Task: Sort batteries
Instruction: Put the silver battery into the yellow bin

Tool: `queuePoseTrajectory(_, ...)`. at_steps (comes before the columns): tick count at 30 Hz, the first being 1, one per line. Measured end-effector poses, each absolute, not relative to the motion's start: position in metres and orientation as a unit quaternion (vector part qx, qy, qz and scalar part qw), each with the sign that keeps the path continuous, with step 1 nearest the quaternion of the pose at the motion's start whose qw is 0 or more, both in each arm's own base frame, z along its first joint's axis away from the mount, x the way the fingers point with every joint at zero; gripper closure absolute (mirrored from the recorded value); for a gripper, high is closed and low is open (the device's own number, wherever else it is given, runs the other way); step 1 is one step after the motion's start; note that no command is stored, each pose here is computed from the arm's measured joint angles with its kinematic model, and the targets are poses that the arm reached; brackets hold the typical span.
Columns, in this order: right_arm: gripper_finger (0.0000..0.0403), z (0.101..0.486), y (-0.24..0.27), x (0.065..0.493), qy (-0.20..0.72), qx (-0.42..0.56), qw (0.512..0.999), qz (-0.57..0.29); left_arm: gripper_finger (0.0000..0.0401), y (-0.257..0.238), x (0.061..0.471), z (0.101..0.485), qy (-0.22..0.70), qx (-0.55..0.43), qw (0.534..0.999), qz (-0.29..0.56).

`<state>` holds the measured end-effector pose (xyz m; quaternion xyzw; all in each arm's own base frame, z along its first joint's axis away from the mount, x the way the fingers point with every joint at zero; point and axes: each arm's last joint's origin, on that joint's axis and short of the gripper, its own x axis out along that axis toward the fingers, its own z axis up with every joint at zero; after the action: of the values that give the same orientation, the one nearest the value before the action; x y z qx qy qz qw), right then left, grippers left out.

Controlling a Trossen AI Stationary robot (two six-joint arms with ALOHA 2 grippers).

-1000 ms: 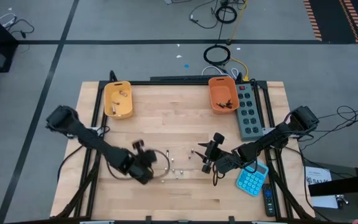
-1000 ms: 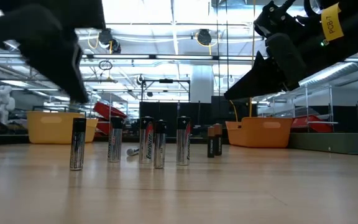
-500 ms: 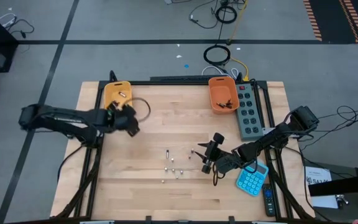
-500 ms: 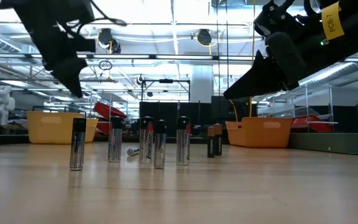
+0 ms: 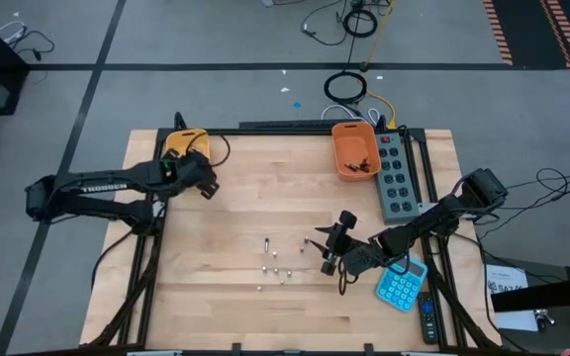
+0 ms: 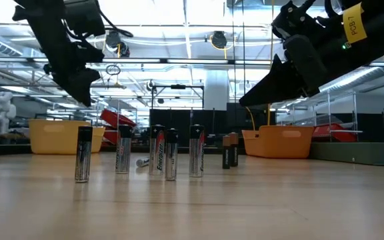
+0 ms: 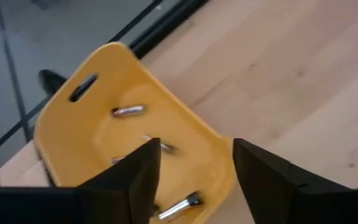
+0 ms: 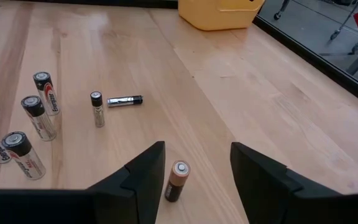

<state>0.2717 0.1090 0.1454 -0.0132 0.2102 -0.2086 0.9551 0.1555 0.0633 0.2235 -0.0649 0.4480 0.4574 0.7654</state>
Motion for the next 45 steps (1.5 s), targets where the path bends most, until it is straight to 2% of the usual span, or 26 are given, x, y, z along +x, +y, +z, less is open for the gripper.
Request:
queuePoseTrajectory(3, 0.0229, 0.145, 0.109, 0.271, 0.212, -0.015, 0.955, -0.209, 0.0181, 0.055, 0.166, 0.226, 0.439, -0.057, 0.807, 0.392)
queuePoseTrajectory(8, 0.0229, 0.145, 0.109, 0.271, 0.214, -0.016, 0.954, -0.209, 0.0179, 0.019, 0.193, 0.236, 0.381, -0.075, 0.909, 0.152)
queuePoseTrajectory(10, 0.0229, 0.145, 0.109, 0.271, 0.215, -0.017, 0.954, -0.209, 0.0179, 0.0, 0.198, 0.24, 0.365, -0.092, 0.924, 0.07)
queuePoseTrajectory(12, 0.0229, 0.144, 0.109, 0.271, 0.215, -0.015, 0.954, -0.21, 0.0179, -0.017, 0.201, 0.24, 0.359, -0.109, 0.926, 0.039)
queuePoseTrajectory(20, 0.0229, 0.144, 0.109, 0.271, 0.218, -0.014, 0.953, -0.209, 0.0178, -0.082, 0.216, 0.228, 0.32, -0.112, 0.941, 0.013)
queuePoseTrajectory(29, 0.0229, 0.144, 0.109, 0.271, 0.218, -0.017, 0.953, -0.208, 0.0178, -0.136, 0.233, 0.184, 0.325, -0.067, 0.943, 0.003)
queuePoseTrajectory(33, 0.0229, 0.144, 0.109, 0.271, 0.218, -0.018, 0.953, -0.208, 0.0178, -0.147, 0.237, 0.17, 0.327, -0.073, 0.942, 0.0)
queuePoseTrajectory(45, 0.0229, 0.144, 0.109, 0.271, 0.218, -0.018, 0.953, -0.208, 0.0178, -0.16, 0.249, 0.151, 0.317, -0.037, 0.946, 0.064)
